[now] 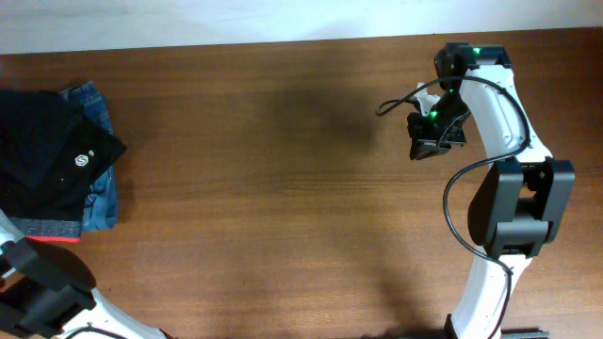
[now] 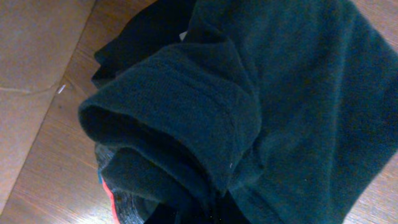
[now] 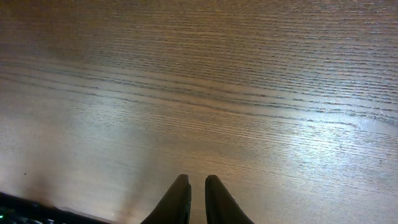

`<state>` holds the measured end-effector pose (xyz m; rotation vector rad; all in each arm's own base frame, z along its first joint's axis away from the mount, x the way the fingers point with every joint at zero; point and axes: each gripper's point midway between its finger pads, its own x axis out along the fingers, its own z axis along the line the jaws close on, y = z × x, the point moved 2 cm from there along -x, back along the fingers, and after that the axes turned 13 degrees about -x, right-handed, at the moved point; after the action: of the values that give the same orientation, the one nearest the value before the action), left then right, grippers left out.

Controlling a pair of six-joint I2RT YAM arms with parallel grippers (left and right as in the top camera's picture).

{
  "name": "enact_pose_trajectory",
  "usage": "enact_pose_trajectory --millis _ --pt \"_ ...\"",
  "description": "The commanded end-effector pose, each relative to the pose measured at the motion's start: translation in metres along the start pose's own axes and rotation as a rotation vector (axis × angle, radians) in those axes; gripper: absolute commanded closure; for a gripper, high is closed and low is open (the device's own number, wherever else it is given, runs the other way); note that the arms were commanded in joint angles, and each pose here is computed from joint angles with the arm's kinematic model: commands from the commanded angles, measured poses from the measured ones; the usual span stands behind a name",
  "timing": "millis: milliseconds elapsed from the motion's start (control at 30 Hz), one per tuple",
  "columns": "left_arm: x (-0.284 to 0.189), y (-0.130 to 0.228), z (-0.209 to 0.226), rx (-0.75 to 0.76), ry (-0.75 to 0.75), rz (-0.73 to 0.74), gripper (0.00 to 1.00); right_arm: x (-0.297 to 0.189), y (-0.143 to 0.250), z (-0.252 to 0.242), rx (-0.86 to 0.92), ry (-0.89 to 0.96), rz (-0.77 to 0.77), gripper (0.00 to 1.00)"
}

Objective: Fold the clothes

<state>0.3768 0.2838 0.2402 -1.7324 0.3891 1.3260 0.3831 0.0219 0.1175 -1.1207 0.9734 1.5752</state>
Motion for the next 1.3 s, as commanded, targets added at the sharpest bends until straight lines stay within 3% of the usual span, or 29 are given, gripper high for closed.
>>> enact_pose_trajectory --millis 0,67,100,167,233,533,700,800,900,1033,1067,1267 --pt "0.002 -0.002 0.010 -0.029 -0.015 -0.001 0.96 -0.003 -0.002 0.001 -0.009 -0.011 -0.012 0.86" --pt "0.002 -0.002 0.014 -0.037 -0.019 -0.001 0.95 -0.003 -0.002 0.001 -0.009 -0.011 -0.013 0.86" --pt "0.002 -0.001 0.019 -0.049 -0.036 0.003 0.73 -0.003 -0.002 0.001 -0.009 -0.011 -0.013 0.85" --pt "0.001 0.000 0.030 -0.101 -0.085 0.004 0.53 -0.003 -0.002 0.001 -0.009 -0.011 -0.013 0.82" --pt "-0.002 0.004 0.049 -0.206 -0.184 0.005 0.47 -0.003 -0.002 0.001 -0.009 -0.011 -0.013 0.82" --pt "-0.015 0.002 0.062 -0.286 -0.231 -0.029 0.42 -0.003 -0.005 0.000 -0.011 -0.007 -0.023 0.81" --pt "-0.055 -0.018 0.050 -0.289 -0.148 -0.145 0.42 -0.003 -0.006 -0.001 -0.014 -0.005 -0.032 0.81" --pt "-0.085 -0.037 0.026 -0.272 0.017 -0.247 0.38 -0.003 -0.007 -0.001 -0.015 -0.003 -0.036 0.81" --pt "-0.110 -0.053 -0.008 -0.225 0.242 -0.331 0.39 -0.003 -0.008 -0.001 -0.015 -0.003 -0.037 0.81" --pt "-0.113 -0.064 -0.034 -0.178 0.424 -0.353 0.77 -0.003 -0.008 -0.001 -0.015 -0.003 -0.037 0.81" --pt "-0.107 -0.065 -0.036 -0.189 0.441 -0.339 0.83 -0.003 -0.008 -0.001 -0.015 -0.003 -0.037 0.81" --pt "-0.033 -0.062 -0.050 -0.236 0.577 -0.185 0.86 -0.003 -0.007 -0.001 -0.015 -0.004 -0.036 0.81"
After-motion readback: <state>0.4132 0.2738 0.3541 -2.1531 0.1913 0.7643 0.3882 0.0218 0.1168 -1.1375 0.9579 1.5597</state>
